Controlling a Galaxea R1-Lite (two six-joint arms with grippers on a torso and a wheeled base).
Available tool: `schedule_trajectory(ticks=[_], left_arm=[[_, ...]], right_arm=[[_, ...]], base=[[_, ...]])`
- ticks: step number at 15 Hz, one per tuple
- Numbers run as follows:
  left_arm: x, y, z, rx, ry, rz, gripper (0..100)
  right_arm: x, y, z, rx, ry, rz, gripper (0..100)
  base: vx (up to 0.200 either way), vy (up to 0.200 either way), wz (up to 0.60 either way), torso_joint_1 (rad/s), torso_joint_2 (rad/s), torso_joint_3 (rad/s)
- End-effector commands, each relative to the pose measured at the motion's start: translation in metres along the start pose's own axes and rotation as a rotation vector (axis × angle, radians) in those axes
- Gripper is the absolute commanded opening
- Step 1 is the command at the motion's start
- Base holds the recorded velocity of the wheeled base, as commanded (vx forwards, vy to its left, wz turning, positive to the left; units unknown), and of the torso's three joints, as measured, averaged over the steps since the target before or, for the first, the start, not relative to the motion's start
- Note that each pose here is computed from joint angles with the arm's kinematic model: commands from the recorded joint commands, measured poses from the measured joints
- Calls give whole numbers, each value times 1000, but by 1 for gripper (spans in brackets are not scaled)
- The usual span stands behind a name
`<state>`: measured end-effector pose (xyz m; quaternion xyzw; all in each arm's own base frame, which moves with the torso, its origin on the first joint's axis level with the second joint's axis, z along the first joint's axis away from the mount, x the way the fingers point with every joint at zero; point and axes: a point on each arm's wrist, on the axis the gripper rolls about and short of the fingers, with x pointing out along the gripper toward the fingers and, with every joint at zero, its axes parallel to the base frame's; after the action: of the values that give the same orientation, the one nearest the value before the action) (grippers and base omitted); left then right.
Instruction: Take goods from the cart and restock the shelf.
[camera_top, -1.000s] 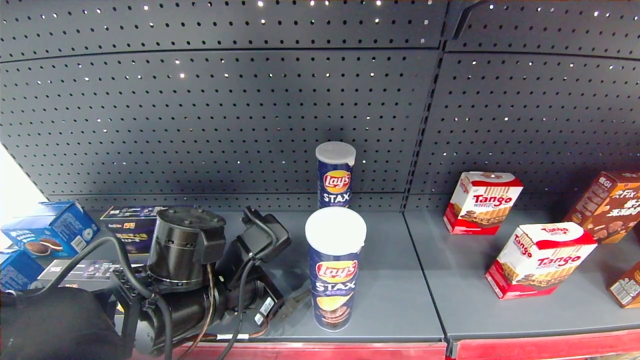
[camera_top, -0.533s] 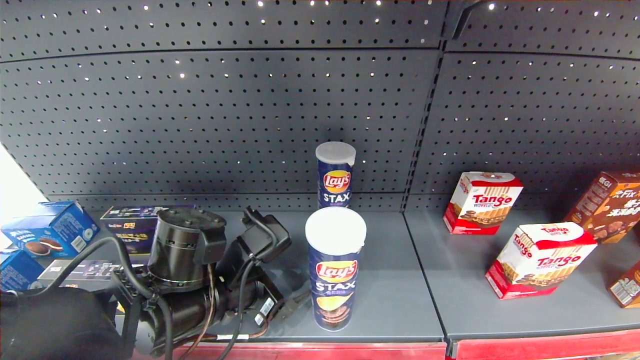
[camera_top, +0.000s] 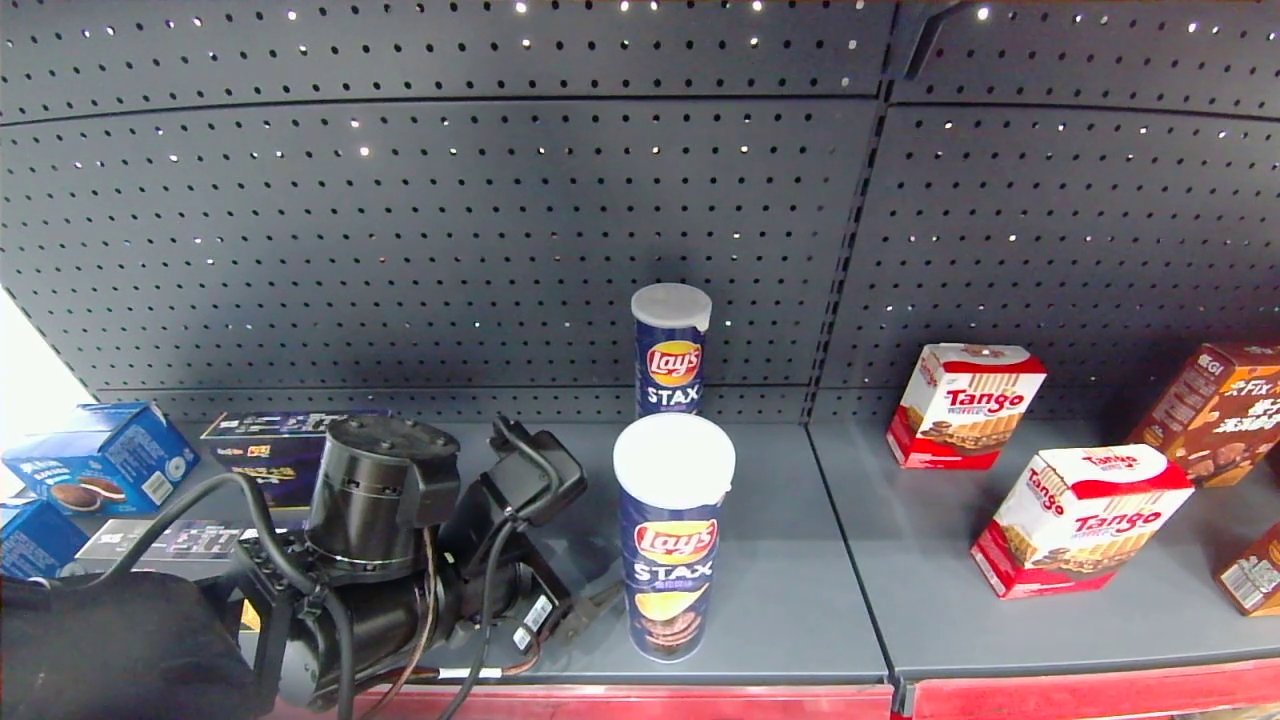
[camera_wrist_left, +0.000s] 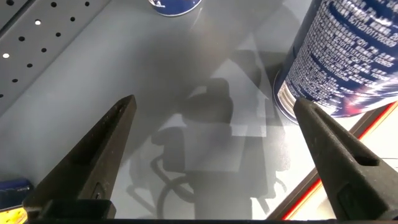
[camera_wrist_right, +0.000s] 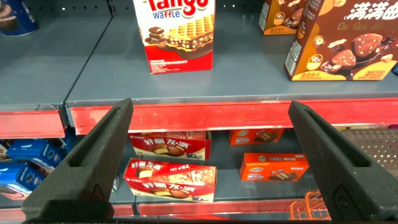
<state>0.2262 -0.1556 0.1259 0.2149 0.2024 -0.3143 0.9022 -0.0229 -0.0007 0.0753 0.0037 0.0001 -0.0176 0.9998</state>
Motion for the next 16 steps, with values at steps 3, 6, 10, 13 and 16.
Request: schedule_trajectory(ticks=[3, 6, 10, 13, 16], left_arm=[[5, 0, 1, 0, 3, -2, 100], [3, 1, -2, -1, 12, 1, 100], [-5, 15, -3, -27, 4, 50, 100], [-20, 36, 6, -57, -64, 135, 100], [-45, 63, 31, -82, -218, 269, 100]], right_arm=[[0, 0, 0, 0, 1, 0, 100], [0, 0, 0, 0, 1, 0, 100], [0, 0, 0, 0, 1, 0, 100], [0, 0, 0, 0, 1, 0, 100], [0, 0, 0, 0, 1, 0, 100]], base=[[0, 0, 0, 0, 0, 0], [0, 0, 0, 0, 0, 0], [0, 0, 0, 0, 0, 0], [0, 0, 0, 0, 0, 0], [0, 0, 0, 0, 0, 0]])
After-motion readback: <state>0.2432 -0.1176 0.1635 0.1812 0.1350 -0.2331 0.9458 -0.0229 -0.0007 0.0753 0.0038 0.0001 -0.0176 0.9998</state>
